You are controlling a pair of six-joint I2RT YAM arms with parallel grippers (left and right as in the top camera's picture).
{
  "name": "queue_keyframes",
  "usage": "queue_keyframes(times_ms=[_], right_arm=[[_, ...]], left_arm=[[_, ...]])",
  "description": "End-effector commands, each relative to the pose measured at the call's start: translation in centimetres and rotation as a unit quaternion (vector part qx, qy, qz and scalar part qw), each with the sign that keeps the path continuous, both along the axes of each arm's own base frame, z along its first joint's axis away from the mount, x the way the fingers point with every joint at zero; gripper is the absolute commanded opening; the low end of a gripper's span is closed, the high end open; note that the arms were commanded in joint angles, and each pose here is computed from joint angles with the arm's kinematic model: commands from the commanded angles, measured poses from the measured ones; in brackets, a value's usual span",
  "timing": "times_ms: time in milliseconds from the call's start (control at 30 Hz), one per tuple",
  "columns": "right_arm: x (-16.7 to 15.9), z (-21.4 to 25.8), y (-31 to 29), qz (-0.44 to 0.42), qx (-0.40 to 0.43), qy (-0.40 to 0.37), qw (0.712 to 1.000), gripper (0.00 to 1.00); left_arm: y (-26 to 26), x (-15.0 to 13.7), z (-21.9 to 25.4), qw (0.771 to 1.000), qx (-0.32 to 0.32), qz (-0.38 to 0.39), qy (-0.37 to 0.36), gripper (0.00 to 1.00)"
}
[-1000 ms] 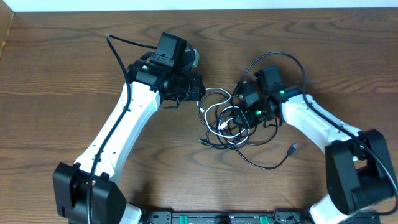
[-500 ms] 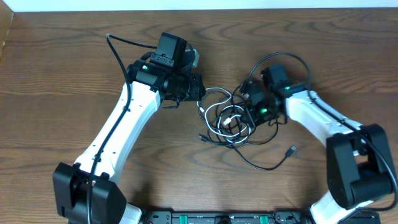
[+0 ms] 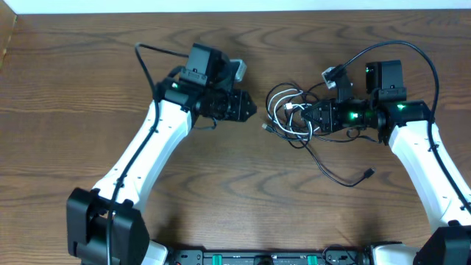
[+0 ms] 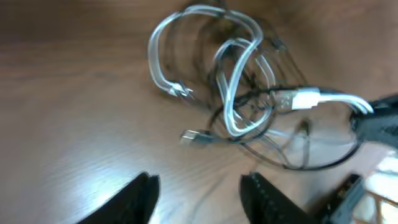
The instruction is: Untangle cables
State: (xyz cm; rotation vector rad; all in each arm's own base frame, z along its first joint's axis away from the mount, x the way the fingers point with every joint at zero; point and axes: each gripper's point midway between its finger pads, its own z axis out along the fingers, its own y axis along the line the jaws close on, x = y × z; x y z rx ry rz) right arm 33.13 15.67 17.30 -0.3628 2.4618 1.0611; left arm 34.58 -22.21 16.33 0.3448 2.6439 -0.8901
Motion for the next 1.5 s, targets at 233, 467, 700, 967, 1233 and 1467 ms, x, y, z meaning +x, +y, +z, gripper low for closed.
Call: queue_keyframes(times_ms=[233,467,700,967,1233,1467], right_arm=[[-0.3,1.5,0.5,0.008,0.023,-0.004,1.000,0.01],[-0.9,2.8,1.2,0.031,0.068,-0.003,0.997,0.01],[-2.1,6.3,1.3,0.069,0.182,0.003,0.981,0.01],[-3.7,9.0,2.0,0.117,0.261,0.009,0.958,0.01],[-3.5,8.6,1.9,0.110,0.250,0.007,0.962,0.15],[-2.2,7.0,1.4,0.082,0.200,-0.007,0.976,0.01]], left_arm=[[-4.3,-2.1,-0.4,0.972,-0.132,-0.166,-0.101,0.55],[-7.4,-1.3,-2.6,0.964,-0.104,-0.195,-0.147,0.55],[-6.2,3.2,-3.9,0.984,-0.045,-0.066,-0.157,0.50],[-7.0,5.9,-0.8,0.980,-0.111,0.024,-0.165,0.50],[-6.4,8.2,1.1,0.968,-0.134,0.091,-0.190,0.29],[-5.8,7.2,-1.1,0.979,-0.096,0.078,-0.162,0.29]])
